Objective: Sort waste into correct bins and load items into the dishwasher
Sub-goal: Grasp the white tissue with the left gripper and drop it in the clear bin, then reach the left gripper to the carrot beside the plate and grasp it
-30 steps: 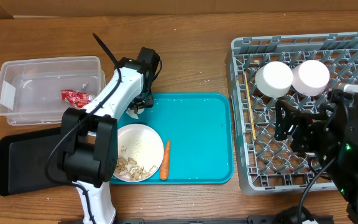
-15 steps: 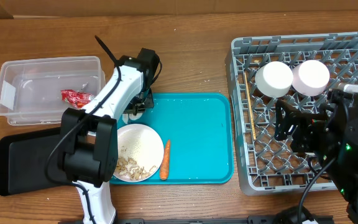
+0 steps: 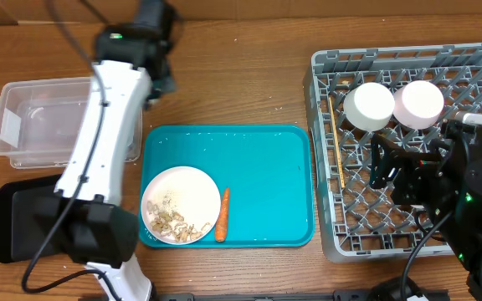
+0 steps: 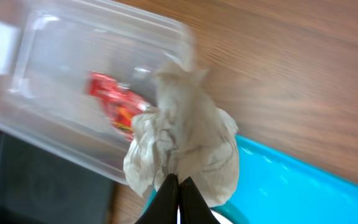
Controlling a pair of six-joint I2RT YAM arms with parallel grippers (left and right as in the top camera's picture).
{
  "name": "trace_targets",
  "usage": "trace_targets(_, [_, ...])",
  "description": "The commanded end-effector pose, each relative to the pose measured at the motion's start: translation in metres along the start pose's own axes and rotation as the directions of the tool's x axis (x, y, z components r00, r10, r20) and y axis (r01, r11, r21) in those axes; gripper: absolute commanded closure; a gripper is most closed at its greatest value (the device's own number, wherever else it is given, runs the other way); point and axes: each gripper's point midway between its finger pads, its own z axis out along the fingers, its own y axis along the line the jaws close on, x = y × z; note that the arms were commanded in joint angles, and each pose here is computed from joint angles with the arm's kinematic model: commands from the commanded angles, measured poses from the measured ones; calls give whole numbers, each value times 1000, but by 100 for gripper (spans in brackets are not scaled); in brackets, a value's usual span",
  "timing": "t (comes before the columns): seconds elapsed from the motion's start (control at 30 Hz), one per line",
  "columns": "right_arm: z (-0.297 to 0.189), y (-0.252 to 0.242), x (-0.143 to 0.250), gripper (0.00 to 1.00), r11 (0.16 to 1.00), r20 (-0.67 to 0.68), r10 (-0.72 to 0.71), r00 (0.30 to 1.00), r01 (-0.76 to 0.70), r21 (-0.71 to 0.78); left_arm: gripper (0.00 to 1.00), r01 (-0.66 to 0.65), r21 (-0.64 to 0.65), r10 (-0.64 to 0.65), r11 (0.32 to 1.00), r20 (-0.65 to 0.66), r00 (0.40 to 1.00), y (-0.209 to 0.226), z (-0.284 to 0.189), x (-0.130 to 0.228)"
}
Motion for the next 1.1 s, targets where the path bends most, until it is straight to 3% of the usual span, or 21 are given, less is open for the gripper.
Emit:
trace_targets(0.0, [-2,2,-3,0,1000,10,6,1000,-6,-6,96,129,-71,-130,989,-1,992,47,19,-15])
trace_targets(0.07, [-2,2,-3,0,1000,10,6,1000,-6,-6,96,170,-14,-171,985,-48,984,56,31,-16])
trace_targets(0.13, [-2,2,-3,0,1000,10,6,1000,-6,-6,83,152,92,-141,984,-116,983,53,35,-12])
trace_targets(0.2, [-2,2,-3,0,1000,10,6,1000,-6,-6,78,139,141,-117,980,-153,981,51,32,-5])
trace_targets(0.33, [-2,2,-3,0,1000,10,6,1000,-6,-6,66,60,172,-42,983,-108,993,43,4,-1])
trace_targets(0.5, [-2,2,-3,0,1000,10,6,1000,-6,-6,39,-69,238,86,969,-62,994,7,-48,28])
trace_targets(0.53, [-2,2,-3,0,1000,10,6,1000,-6,-6,37,-92,244,112,965,-69,991,0,-53,36])
trace_targets(0.87, [-2,2,-3,0,1000,10,6,1000,-6,-6,47,-366,212,409,906,-223,885,-71,-46,159])
trace_targets(0.97, [-2,2,-3,0,1000,10,6,1000,-6,-6,44,-393,126,412,911,-241,879,-77,-33,194])
trace_targets(1.07, [-2,2,-3,0,1000,10,6,1000,-6,-6,48,-421,148,446,895,-285,848,-87,-23,230])
